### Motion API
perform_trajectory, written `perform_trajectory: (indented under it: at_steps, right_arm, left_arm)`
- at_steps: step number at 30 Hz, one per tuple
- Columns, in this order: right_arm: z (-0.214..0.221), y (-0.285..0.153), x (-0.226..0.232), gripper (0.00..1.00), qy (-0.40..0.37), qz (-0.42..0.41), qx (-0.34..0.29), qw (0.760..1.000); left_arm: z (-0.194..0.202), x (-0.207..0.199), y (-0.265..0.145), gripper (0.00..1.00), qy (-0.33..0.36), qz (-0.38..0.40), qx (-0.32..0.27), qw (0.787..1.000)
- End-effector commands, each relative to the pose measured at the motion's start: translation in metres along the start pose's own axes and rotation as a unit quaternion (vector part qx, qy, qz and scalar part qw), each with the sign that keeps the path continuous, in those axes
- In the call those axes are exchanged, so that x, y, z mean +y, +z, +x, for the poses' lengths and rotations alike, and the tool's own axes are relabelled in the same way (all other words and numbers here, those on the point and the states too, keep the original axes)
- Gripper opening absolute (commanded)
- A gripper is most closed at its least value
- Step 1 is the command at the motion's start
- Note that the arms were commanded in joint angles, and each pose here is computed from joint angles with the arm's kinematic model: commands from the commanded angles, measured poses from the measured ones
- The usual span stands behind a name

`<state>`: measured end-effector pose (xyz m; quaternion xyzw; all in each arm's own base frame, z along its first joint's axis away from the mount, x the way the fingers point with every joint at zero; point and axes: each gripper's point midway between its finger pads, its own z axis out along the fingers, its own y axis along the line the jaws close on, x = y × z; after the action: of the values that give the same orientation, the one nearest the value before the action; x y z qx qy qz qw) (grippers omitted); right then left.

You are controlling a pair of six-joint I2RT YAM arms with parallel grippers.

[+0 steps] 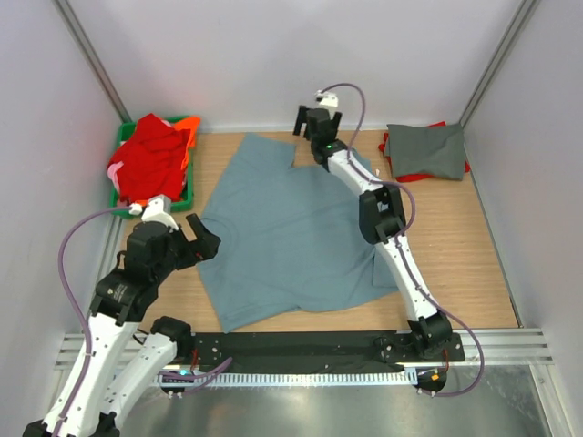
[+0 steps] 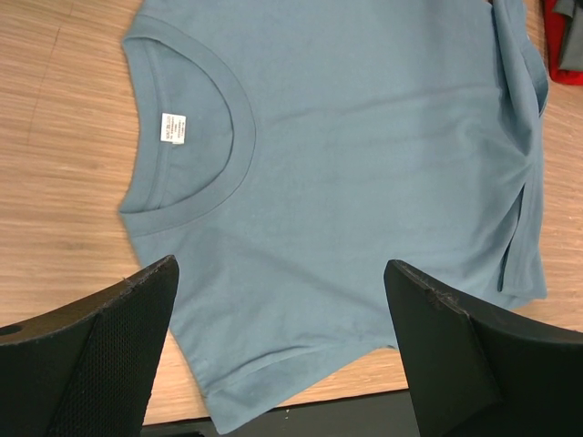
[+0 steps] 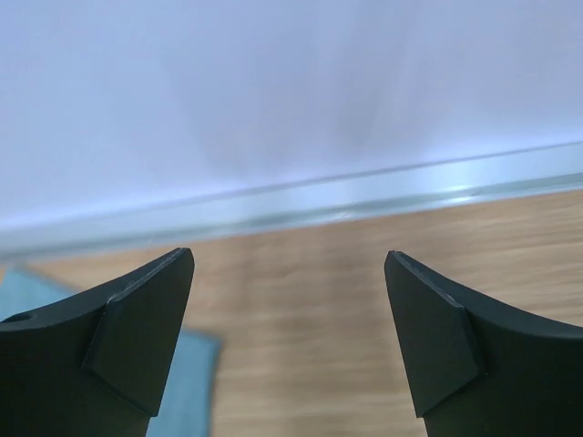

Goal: Fold and stack the t-shirts
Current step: Flatten the tshirt out

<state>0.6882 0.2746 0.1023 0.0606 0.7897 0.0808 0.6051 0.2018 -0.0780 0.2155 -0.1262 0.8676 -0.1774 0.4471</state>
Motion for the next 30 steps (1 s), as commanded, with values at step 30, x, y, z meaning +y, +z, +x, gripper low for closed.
perform_trajectory:
  at_steps: [30]
  right_arm:
    - [-0.014,-0.215,-0.17,0.73,-0.047,0.127,0.272,0.953]
  left_arm:
    - [0.029,-0.083,0.192,0.95,0.012,-0.012,0.126,0.992]
